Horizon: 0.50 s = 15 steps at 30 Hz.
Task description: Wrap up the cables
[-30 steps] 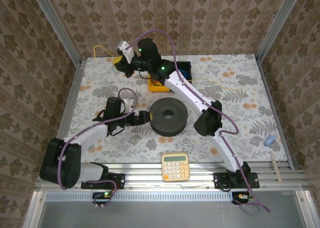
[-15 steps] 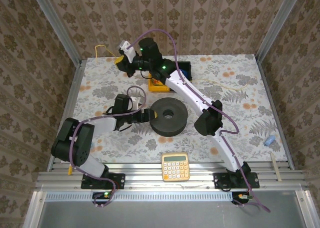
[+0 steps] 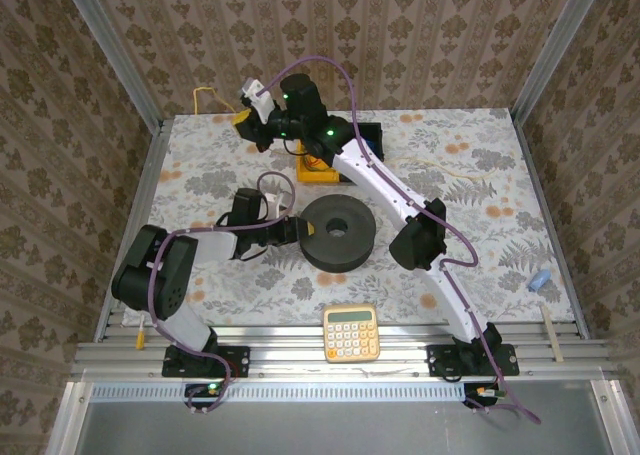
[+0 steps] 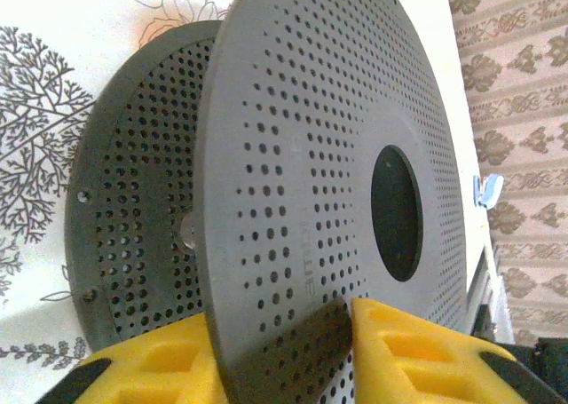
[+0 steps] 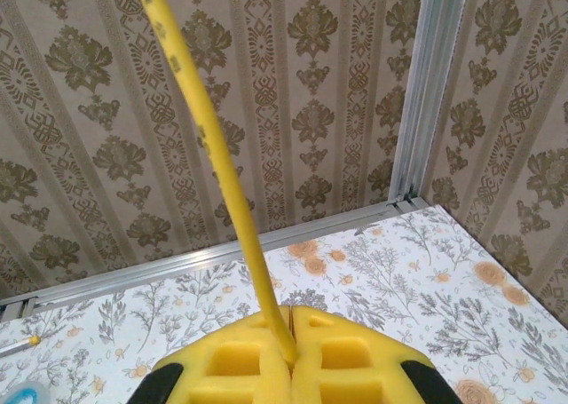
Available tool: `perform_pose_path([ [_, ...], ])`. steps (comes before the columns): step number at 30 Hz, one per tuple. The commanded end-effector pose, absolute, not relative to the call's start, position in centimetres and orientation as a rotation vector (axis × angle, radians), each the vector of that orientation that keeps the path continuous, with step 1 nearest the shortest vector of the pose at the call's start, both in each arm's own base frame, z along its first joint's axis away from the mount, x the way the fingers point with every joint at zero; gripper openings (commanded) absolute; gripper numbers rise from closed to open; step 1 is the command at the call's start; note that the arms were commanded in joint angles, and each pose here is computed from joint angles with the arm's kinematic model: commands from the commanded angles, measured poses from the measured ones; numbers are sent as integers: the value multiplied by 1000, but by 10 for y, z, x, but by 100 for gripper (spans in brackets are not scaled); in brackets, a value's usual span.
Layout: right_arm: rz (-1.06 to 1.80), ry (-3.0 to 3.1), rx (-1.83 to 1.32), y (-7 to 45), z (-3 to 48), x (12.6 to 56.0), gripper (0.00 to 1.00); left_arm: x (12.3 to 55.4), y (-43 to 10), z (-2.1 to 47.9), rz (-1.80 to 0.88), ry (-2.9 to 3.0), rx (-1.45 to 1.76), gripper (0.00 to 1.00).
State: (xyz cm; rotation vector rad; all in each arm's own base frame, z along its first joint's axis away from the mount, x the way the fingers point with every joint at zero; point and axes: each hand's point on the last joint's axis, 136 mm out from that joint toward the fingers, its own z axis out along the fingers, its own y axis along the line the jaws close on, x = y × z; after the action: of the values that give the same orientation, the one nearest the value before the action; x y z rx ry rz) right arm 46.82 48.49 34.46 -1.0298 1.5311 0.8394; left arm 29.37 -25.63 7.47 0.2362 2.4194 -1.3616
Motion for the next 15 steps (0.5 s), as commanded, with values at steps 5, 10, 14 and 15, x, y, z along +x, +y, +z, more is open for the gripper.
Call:
perform_pose_path([
  [5, 832, 1532, -1029, 479, 353, 468, 0, 296, -255, 105, -1292, 2393, 311, 8],
  [10, 834, 1525, -1023, 474, 362, 466, 0, 286, -226, 122, -1020, 2491, 348, 0],
  [14, 842, 1514, -1010, 471, 369, 466, 0, 276, -187, 140, -710, 2571, 365, 0],
  [15, 845, 1511, -1007, 471, 371, 466, 0, 274, -178, 144, -639, 2582, 366, 0],
])
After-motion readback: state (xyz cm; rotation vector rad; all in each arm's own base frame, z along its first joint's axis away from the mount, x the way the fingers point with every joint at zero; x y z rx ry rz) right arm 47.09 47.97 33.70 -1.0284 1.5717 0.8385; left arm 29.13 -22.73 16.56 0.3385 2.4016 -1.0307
